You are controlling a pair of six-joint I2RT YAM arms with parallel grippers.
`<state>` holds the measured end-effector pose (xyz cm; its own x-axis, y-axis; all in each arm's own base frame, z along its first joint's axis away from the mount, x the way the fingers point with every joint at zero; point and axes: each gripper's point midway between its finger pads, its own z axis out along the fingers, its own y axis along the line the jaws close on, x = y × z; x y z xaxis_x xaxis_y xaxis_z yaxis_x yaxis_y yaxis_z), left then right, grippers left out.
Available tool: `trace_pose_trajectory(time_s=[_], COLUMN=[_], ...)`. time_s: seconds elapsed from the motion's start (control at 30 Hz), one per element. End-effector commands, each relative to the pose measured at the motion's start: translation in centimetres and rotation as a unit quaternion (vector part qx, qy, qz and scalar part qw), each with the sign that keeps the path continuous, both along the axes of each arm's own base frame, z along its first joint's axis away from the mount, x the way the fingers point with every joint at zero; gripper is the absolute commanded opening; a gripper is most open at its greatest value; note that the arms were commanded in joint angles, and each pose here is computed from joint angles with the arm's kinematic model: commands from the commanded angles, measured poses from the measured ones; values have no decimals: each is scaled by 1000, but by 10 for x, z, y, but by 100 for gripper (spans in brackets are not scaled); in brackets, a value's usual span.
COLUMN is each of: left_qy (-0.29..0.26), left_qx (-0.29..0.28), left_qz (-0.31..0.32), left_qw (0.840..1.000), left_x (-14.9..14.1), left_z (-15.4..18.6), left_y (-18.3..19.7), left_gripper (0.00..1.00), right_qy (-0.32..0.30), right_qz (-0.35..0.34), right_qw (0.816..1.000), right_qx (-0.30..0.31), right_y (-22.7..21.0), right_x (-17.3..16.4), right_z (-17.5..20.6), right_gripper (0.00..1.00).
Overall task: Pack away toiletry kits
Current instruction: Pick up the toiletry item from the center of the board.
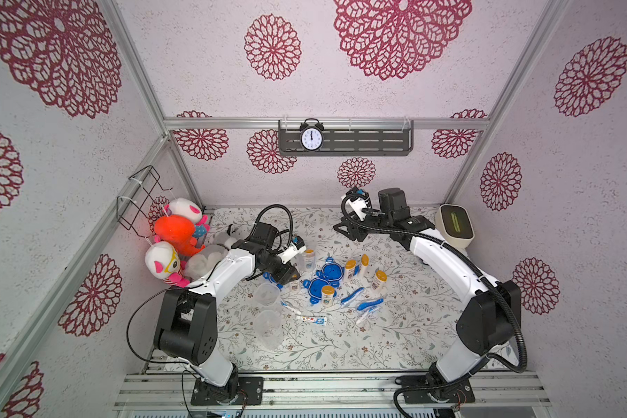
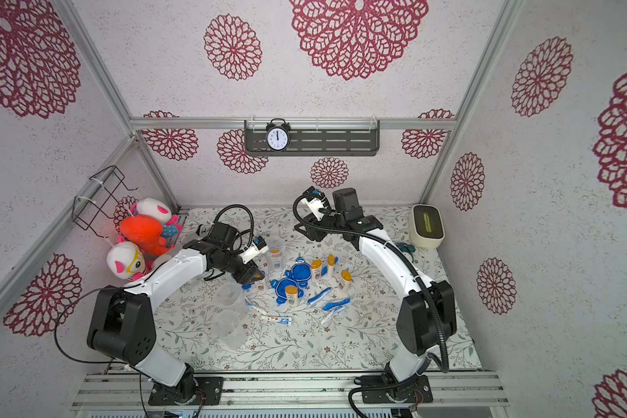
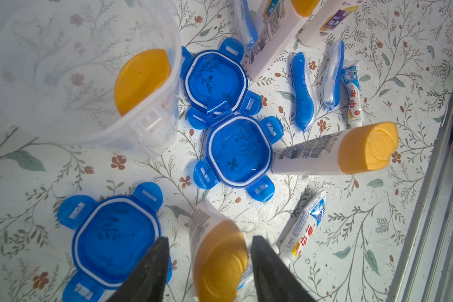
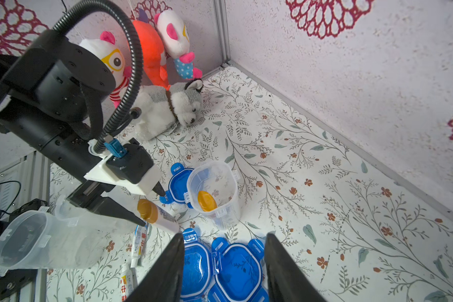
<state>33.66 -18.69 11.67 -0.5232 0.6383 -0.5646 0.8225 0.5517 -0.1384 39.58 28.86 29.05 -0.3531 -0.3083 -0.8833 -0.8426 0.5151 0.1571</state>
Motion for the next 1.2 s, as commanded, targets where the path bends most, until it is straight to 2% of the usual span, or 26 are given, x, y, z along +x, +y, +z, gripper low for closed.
trace_pose_trajectory(time_s=[0.0,0.2,0.53,0.83,0.97,1.17], left_qy=[12,19,28,19,10,-12], left_qx=[2,9,27,24,24,28], left_qz=[-8,-8,-7,-6,-3,-4], left_qw=[1000,1000,999,1000,1000,1000], left_x=[-5,-5,-6,-3,1,5], left_z=[-7,-13,-22,-15,-9,0], left_y=[-4,-5,-3,-5,-5,-3], left_gripper=[55,48,41,33,25,21], right_qy=[44,82,72,61,60,58], right_qz=[6,-2,-6,-6,-7,-7], right_qw=[999,997,997,998,998,998], right_qx=[16,5,-6,-8,-7,-4], right_y=[-2,-8,-13,-17,-20,-23], right_x=[-14,-26,-29,-28,-26,-28], right_z=[-2,-19,-19,-15,-15,-16], right_gripper=[51,51,51,51,51,51])
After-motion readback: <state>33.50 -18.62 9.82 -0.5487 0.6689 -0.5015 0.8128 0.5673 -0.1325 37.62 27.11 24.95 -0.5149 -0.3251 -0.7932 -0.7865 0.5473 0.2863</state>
